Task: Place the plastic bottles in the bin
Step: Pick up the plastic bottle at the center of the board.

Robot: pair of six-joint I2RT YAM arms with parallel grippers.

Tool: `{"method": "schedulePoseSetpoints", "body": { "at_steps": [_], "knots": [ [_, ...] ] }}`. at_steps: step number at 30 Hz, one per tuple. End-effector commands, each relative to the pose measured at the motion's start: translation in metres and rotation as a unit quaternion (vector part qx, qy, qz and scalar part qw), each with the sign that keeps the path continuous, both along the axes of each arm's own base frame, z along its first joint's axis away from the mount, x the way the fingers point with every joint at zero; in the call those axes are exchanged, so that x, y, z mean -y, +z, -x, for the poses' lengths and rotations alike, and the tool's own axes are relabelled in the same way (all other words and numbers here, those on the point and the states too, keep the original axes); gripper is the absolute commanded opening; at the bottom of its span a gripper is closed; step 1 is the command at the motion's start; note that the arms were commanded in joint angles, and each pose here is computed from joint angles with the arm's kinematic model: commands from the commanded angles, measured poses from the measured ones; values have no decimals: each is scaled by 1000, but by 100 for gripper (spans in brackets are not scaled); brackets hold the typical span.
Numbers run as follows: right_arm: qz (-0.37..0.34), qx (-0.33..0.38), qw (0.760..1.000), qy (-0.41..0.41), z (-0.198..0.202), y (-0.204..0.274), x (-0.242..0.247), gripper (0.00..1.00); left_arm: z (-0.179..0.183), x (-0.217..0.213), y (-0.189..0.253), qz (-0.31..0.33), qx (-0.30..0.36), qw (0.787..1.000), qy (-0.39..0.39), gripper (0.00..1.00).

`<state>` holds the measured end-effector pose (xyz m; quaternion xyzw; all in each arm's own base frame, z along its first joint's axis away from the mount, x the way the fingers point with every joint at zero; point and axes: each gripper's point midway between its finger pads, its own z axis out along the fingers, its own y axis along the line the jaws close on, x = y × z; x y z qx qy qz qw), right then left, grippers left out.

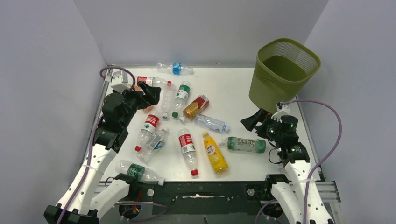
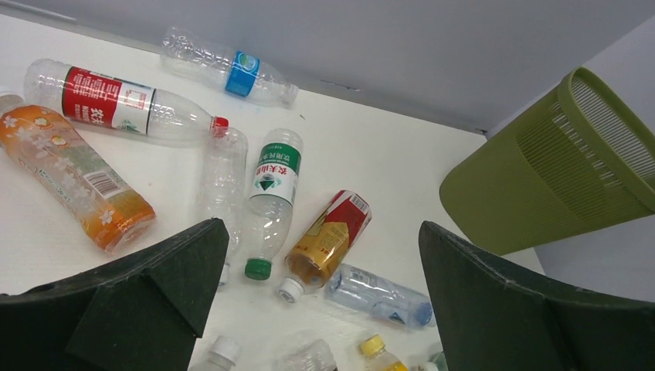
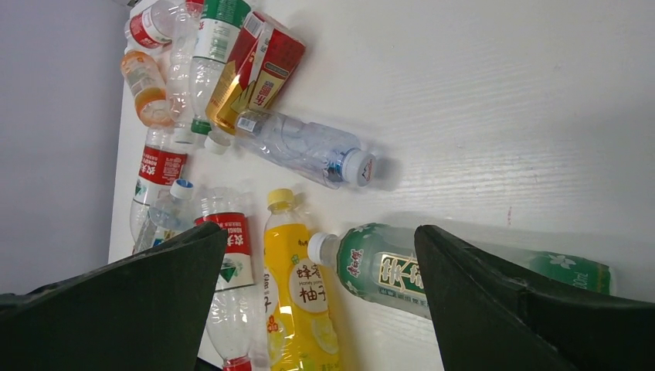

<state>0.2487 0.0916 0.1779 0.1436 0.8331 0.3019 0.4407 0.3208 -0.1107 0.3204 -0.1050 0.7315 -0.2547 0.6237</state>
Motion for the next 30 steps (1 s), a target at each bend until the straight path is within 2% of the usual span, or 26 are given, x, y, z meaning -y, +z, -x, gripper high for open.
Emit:
{"method": "schedulePoseSetpoints", "body": {
  "at_steps": [1,4,7,9,12,18,24,27,30],
  "knots": [
    [-3,20,1000,-2,-1,8,-1,98,1,4,6,-21,-39,999,-16,98],
    [1,9,1000,-7,0,-1,0,98,-8,1,-16,-42,-113,993,-5,98],
    [-7,-17,1000,2,2,-19,-5,98,-21,2,-45,-84,-204,975,-10,98],
    [-5,-31,999,16,2,-26,-12,98,-25,1,-57,-90,-228,969,-12,98],
    [24,-46,998,44,2,-30,-26,98,-25,-4,-60,-63,-231,971,-23,98],
    [156,-77,981,85,-1,-42,-45,98,-23,17,-76,33,-249,961,-114,98],
    [270,-110,946,143,3,-59,-63,98,-16,20,-67,39,-241,962,-121,98],
    [327,-108,926,155,0,-62,-66,98,-13,19,-62,33,-243,962,-122,98],
    [347,-79,919,168,-19,-56,-78,98,-11,20,-64,31,-248,960,-125,98]
  ]
}}
